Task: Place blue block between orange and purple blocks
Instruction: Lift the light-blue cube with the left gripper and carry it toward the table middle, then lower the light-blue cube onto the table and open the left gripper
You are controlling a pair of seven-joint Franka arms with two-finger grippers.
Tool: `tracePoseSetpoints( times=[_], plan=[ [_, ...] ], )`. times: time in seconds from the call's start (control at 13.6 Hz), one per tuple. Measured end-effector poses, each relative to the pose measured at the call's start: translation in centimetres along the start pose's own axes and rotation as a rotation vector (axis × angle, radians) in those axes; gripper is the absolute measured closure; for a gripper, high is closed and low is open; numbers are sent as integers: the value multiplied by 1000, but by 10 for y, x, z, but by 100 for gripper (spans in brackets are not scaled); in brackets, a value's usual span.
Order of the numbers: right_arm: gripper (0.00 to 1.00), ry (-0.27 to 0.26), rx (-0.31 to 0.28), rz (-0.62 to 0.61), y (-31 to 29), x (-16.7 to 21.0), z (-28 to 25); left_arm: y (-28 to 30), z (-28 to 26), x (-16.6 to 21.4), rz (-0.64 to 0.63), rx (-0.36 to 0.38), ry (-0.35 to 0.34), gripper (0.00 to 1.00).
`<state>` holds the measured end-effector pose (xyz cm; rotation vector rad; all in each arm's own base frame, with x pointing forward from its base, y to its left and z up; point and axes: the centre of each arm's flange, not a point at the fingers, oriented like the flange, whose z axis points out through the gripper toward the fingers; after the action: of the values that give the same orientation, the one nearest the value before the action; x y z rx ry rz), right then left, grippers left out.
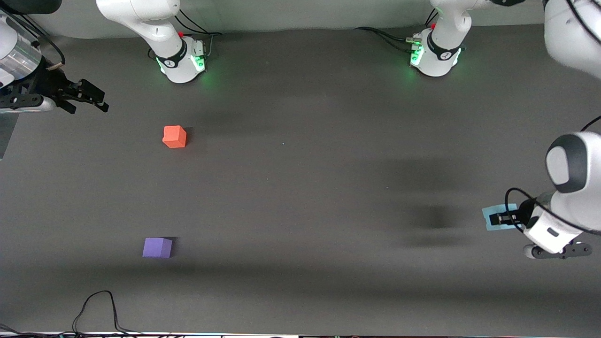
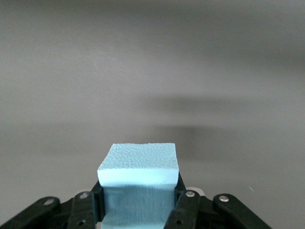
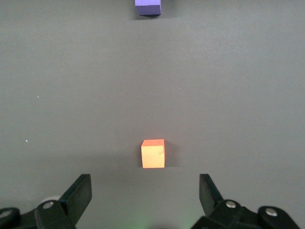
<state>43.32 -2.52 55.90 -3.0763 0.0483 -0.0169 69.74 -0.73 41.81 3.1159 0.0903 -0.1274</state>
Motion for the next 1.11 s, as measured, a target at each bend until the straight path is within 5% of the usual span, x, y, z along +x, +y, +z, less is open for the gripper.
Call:
tracePoseSetpoints(
  times=[0.44, 0.74, 1.11],
  plan=[
    [0, 2, 1, 3, 2, 0, -1, 240, -49, -72, -72, -5, -4, 47],
    [0, 5, 1, 4, 3, 0, -1, 413, -27, -155, -109, -19, 42, 47],
    [0, 4, 0, 5, 4, 0, 0, 550, 45, -246, -57, 3, 102, 47]
  ],
)
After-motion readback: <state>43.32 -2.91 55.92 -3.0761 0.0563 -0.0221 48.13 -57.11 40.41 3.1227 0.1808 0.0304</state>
